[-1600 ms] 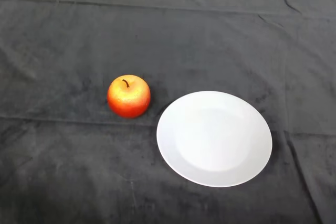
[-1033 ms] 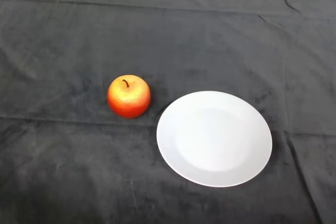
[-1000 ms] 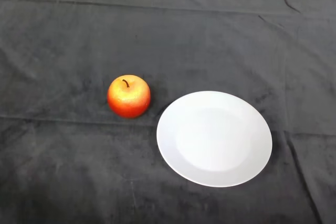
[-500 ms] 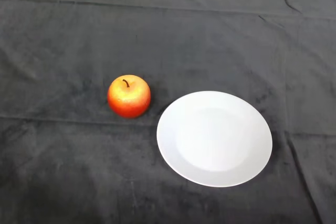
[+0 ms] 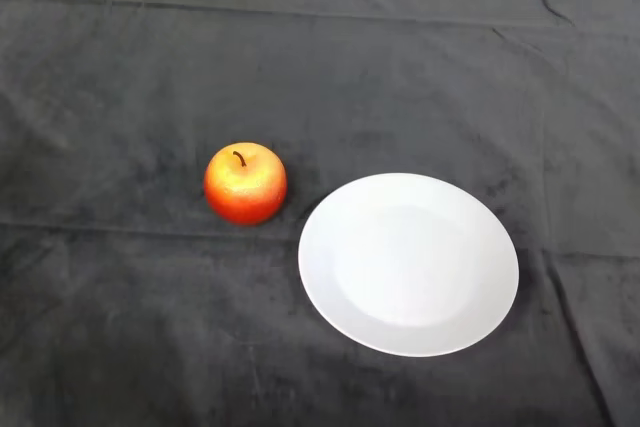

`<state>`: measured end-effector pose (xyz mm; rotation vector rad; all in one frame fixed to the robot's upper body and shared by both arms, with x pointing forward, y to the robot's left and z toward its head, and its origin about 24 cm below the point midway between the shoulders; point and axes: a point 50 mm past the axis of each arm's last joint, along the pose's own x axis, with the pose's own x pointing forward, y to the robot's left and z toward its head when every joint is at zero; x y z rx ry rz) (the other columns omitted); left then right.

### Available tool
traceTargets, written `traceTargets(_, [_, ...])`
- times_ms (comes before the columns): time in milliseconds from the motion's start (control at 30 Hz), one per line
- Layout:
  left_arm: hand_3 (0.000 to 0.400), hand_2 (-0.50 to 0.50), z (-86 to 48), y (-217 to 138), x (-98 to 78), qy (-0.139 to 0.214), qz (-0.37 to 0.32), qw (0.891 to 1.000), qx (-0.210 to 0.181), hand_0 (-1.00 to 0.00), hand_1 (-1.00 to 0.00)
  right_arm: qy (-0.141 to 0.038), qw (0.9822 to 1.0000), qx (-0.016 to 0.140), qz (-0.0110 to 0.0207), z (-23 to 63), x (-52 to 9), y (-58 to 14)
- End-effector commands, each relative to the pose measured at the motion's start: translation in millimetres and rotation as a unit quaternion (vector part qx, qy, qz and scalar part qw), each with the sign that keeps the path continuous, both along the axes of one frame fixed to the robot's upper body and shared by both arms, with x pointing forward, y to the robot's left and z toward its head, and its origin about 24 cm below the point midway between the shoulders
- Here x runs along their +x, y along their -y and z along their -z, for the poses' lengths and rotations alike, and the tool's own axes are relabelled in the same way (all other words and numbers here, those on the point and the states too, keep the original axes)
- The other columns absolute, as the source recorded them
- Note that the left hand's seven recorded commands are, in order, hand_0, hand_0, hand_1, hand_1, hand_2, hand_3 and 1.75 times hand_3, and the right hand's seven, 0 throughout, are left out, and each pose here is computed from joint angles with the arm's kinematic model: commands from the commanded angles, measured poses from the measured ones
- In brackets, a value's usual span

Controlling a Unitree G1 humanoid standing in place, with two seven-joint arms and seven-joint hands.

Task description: Move the apple to the plate

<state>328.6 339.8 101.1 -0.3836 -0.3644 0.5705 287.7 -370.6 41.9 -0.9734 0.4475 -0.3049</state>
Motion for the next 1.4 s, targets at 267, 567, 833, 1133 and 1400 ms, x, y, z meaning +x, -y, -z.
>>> traceTargets(267, [0.000, 0.00, -31.0, 25.9, 20.9, 0.021, 0.061, 0.993, 0.098, 0.00, 0.00, -0.063, 0.9979, 0.010, 0.0061, 33.3, -21.8, -3.0])
traceTargets(567, [0.000, 0.00, -24.5, 61.2, 33.4, 0.000, 0.108, 0.984, 0.140, 0.00, 0.00, -0.063, 0.9979, 0.010, 0.0062, 33.3, -21.8, -3.0])
traceTargets(833, [0.000, 0.00, -15.0, 88.2, 39.2, -0.023, 0.156, 0.971, 0.179, 0.00, 0.00, -0.063, 0.9979, 0.010, 0.0063, 33.3, -21.9, -3.1])
traceTargets(1133, [0.000, 0.00, -5.7, 106.7, 42.1, -0.053, 0.199, 0.953, 0.222, 0.00, 0.00, -0.063, 0.9979, 0.010, 0.0064, 33.3, -21.9, -3.1])
traceTargets(1400, [0.000, 0.00, 5.0, 127.2, 43.4, -0.078, 0.234, 0.935, 0.254, 0.00, 0.00, -0.063, 0.9979, 0.011, 0.0065, 33.3, -22.0, -3.2])
